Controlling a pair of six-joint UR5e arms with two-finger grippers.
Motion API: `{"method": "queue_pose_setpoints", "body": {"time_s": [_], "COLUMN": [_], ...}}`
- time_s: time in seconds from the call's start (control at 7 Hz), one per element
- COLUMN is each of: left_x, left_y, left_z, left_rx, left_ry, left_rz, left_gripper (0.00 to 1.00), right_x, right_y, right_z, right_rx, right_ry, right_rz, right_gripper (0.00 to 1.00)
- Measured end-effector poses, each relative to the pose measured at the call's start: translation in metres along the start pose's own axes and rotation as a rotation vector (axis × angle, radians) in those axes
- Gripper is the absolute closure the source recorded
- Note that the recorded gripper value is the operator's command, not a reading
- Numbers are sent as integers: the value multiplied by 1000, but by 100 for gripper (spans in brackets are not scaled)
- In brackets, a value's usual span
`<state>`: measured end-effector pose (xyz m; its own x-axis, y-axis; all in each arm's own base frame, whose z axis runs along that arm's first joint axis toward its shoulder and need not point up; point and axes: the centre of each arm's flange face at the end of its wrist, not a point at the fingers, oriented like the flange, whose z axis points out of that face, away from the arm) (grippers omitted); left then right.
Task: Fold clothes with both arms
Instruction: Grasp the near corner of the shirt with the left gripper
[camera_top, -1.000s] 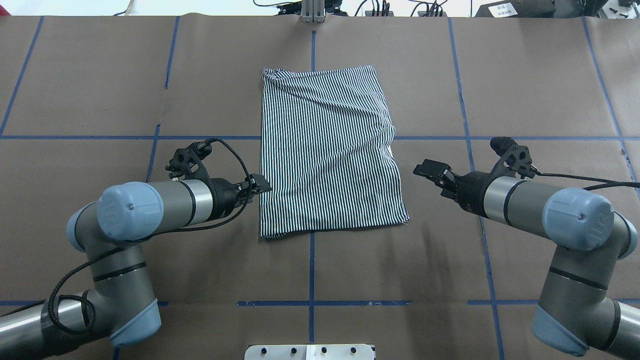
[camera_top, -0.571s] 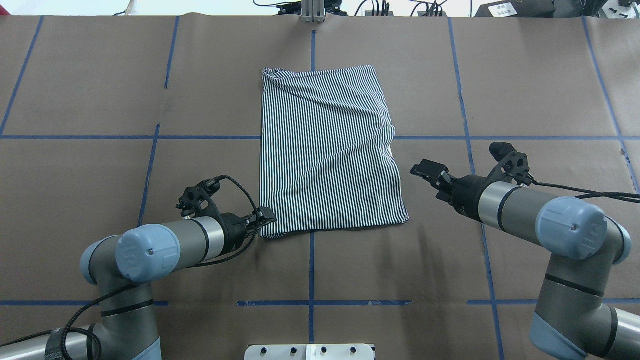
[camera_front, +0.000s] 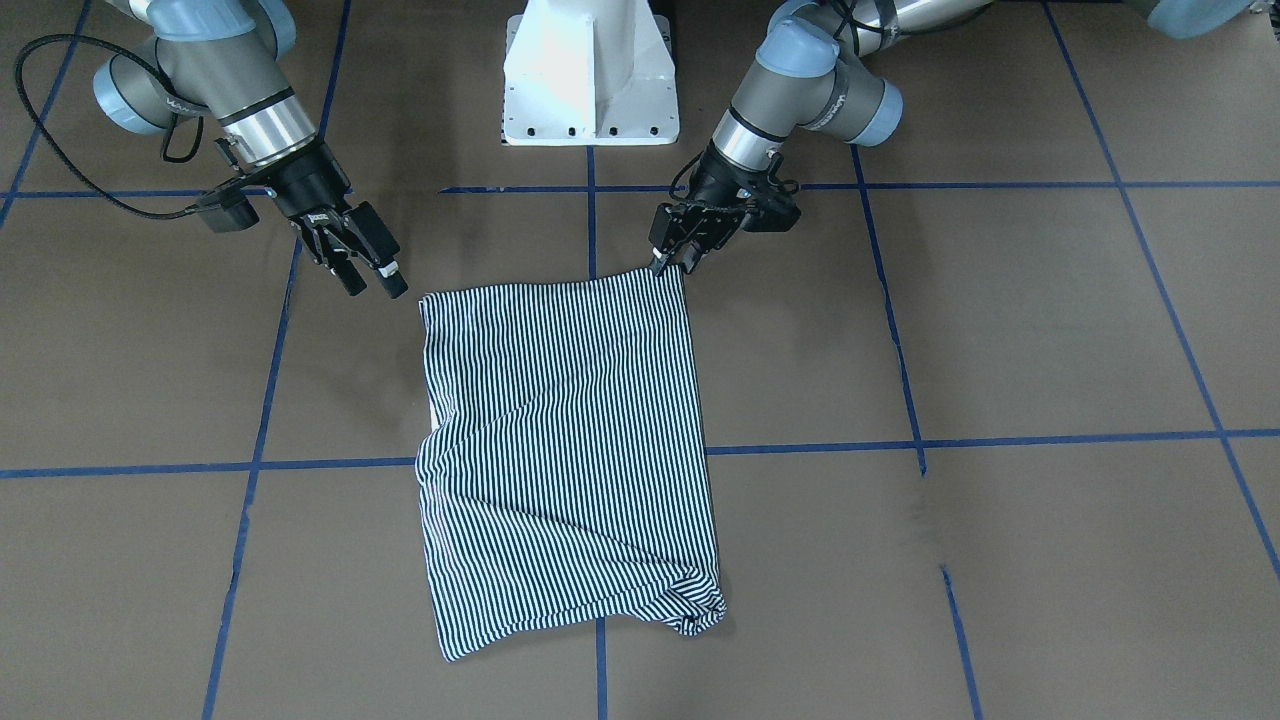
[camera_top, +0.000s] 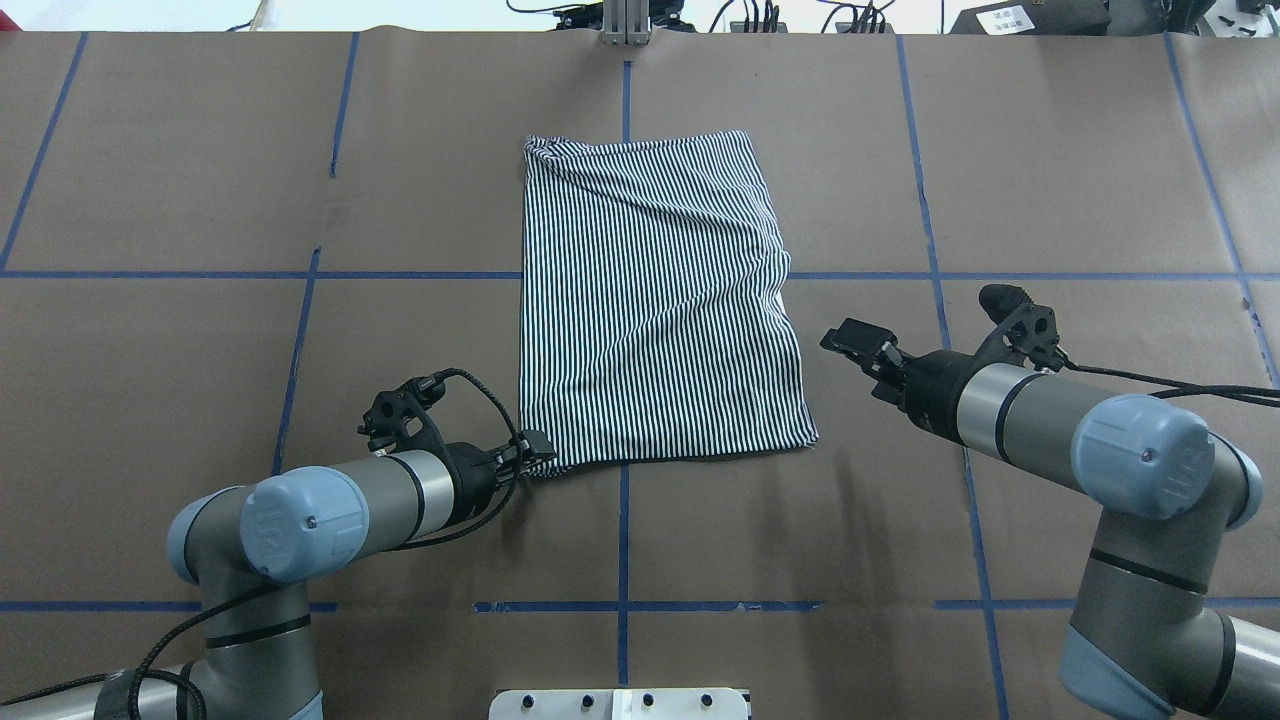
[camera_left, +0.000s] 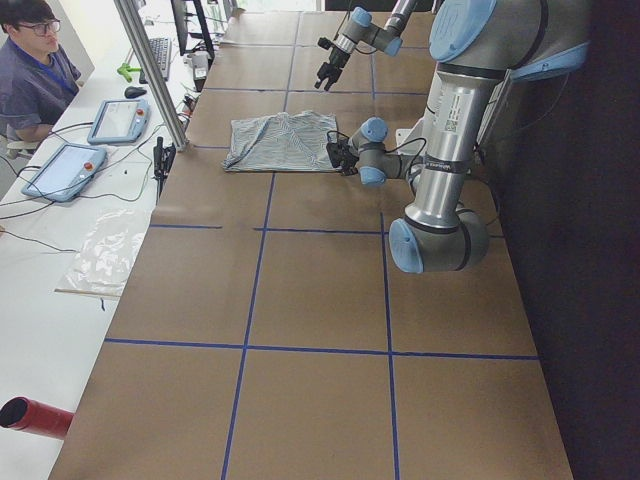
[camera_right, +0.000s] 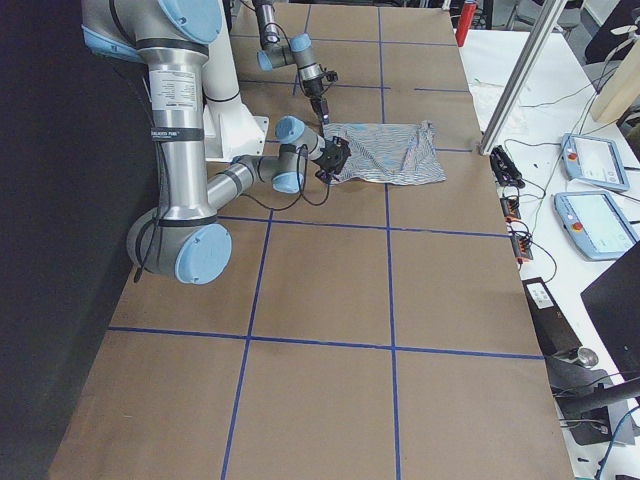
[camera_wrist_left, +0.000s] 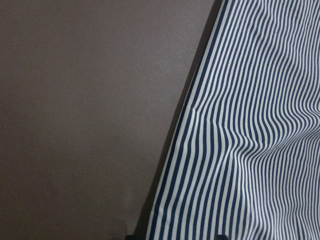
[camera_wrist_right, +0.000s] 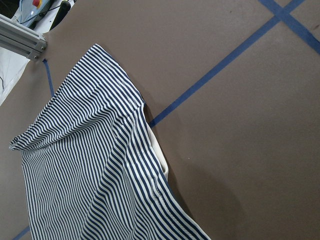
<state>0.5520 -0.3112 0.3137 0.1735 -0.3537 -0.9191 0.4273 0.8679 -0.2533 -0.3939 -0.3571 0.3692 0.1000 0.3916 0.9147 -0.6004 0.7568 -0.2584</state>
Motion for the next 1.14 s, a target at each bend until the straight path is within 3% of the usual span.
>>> {"method": "queue_pose_setpoints", "body": {"time_s": [0.57, 0.71, 0.86, 1.14], "left_x": [-2, -2, -1, 0], "left_y": [7, 12, 13, 19], "left_z": [2, 3, 3, 4], "left_rx": [-10, -17, -19, -19], "left_ry": [-5, -5, -5, -1], "left_rz": [4, 6, 6, 6], "left_gripper": [39, 45, 58, 59], "right_x": [0, -1, -1, 0], "right_y": [0, 0, 0, 0], "right_z": [0, 0, 0, 0], "right_rx": [1, 1, 1, 1], "right_ry": [-1, -2, -2, -1], "right_rz": [0, 0, 0, 0], "right_gripper": [2, 2, 2, 2]}}
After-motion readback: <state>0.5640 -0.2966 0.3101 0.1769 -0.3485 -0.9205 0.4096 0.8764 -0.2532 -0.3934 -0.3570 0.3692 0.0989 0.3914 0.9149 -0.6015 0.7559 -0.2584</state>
